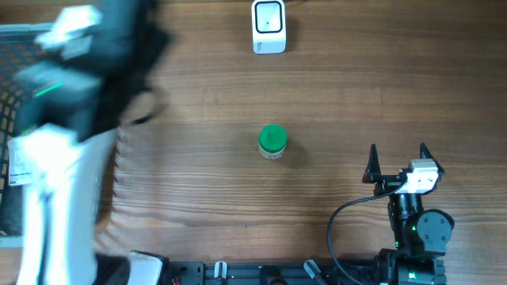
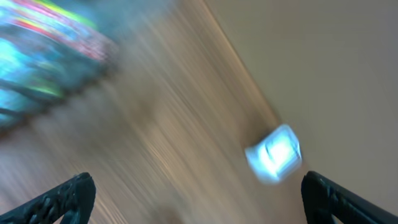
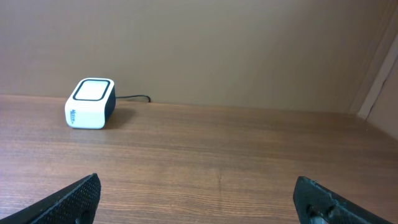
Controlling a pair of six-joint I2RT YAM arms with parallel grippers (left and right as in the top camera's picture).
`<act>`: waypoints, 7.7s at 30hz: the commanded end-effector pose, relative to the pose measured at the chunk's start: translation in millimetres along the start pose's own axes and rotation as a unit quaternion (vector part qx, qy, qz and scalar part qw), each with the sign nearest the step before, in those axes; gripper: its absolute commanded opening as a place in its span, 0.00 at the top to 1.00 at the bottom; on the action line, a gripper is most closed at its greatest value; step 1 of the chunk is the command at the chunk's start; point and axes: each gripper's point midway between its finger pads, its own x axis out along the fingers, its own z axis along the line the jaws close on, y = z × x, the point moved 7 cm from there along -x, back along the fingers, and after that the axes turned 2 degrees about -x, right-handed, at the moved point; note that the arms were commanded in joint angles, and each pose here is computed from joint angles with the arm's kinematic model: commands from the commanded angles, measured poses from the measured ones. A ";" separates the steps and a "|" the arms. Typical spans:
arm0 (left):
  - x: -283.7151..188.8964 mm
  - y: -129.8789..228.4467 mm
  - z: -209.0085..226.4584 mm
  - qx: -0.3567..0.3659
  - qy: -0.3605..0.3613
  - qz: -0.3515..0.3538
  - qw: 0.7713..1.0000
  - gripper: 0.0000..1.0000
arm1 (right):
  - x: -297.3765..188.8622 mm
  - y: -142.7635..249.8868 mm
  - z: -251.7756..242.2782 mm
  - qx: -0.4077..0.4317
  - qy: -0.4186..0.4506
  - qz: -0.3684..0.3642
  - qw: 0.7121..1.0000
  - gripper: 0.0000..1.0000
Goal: Scan the item barcode
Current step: 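Carry the jar with the left gripper and set it on the table, then grasp the white wet-wipes pack in the basket with the left gripper, then place the wet-wipes pack on the table left of the jar, then reach the left gripper into the basket and grasp the Haribo bag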
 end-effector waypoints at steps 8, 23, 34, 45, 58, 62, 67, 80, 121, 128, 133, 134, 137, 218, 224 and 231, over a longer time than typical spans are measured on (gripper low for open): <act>78.8 -114.2 183.8 -0.265 -0.248 0.035 0.931 0.00 | -0.1 -1.1 2.3 -0.005 -0.010 -0.004 1.000 0.00; 246.9 -83.1 258.7 -0.293 -0.371 0.176 0.864 0.00 | -0.1 -1.1 2.3 -0.005 -0.010 -0.004 1.000 0.00; 287.7 -31.5 287.6 -0.274 -0.429 0.240 0.826 0.15 | -0.1 -1.1 2.3 -0.005 -0.010 -0.004 1.000 0.00; 233.5 -78.8 247.0 -0.281 -0.387 0.205 0.854 0.96 | -0.1 -1.1 2.3 -0.005 -0.010 -0.004 1.000 0.00; 1.6 -83.4 66.9 -0.111 -0.011 0.079 0.991 0.96 | -0.1 -1.0 2.3 -0.005 -0.010 -0.004 1.000 0.00; 6.0 -24.9 25.7 0.046 -0.048 0.052 0.996 0.96 | -0.1 -1.1 2.3 -0.005 -0.010 -0.004 1.000 0.00; 62.7 78.4 -1.8 0.103 -0.112 0.130 0.980 0.96 | -0.1 -1.0 2.3 -0.005 -0.010 -0.004 1.000 0.00; 195.9 225.2 60.3 0.115 -0.243 0.202 0.942 0.87 | -0.1 -1.1 2.3 -0.004 -0.010 -0.004 1.000 0.00; 145.5 -128.3 225.4 -0.296 -0.325 -0.006 0.898 0.00 | -0.1 -1.1 2.3 -0.005 -0.010 -0.004 1.000 0.00; 198.9 -124.9 253.2 -0.279 -0.383 -0.004 0.880 0.00 | -0.1 -1.1 2.3 -0.005 -0.010 -0.004 1.000 0.00; 233.5 -113.6 262.2 -0.281 -0.395 0.041 0.874 0.00 | -0.1 -1.1 2.3 -0.005 -0.010 -0.004 1.000 0.00; 240.4 -109.6 263.0 -0.285 -0.393 0.057 0.872 0.00 | -0.1 -1.0 2.3 -0.005 -0.010 -0.004 1.000 0.00; 263.6 -95.2 264.7 -0.299 -0.384 0.112 0.866 0.00 | -0.1 -1.1 2.3 -0.005 -0.010 -0.004 1.000 0.00; 317.5 -25.4 285.0 -0.219 -0.455 0.110 0.856 0.77 | -0.1 -1.1 2.3 -0.005 -0.010 -0.004 1.000 0.01; 314.5 -25.4 282.9 -0.220 -0.451 0.114 0.858 0.96 | -0.1 -1.1 2.3 -0.005 -0.010 -0.004 1.000 0.00; 276.4 -53.8 250.5 -0.243 -0.376 0.081 0.891 0.96 | -0.1 -1.1 2.3 -0.005 -0.010 -0.004 1.000 0.00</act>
